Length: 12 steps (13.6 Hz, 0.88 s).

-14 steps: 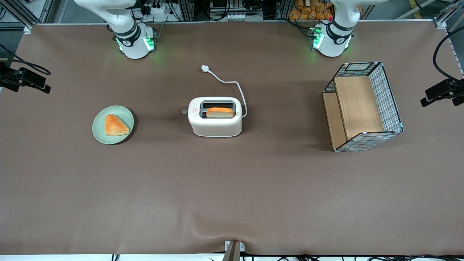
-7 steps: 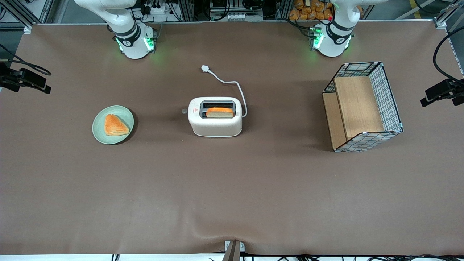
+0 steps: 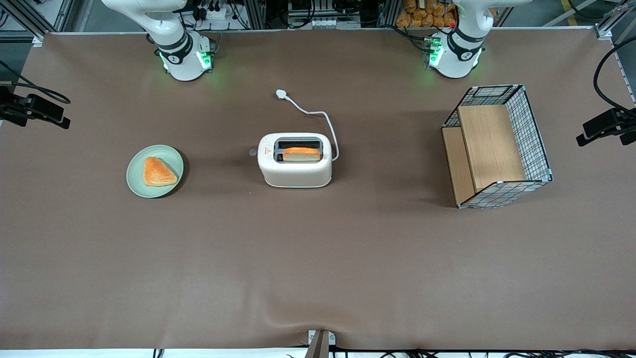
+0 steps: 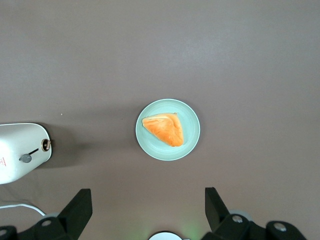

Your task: Press toaster button with right arm

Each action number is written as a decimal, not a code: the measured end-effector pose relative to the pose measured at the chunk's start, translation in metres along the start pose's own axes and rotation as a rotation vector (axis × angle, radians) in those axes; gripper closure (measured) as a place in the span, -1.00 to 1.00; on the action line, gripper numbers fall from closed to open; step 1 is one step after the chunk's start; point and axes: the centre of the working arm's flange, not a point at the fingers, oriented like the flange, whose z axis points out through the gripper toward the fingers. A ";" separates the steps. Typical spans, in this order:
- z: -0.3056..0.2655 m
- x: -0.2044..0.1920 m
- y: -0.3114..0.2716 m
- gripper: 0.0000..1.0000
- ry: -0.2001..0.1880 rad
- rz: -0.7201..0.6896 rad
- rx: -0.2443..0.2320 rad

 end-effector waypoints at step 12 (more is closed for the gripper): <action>0.003 0.002 -0.001 -1.00 -0.007 -0.001 -0.001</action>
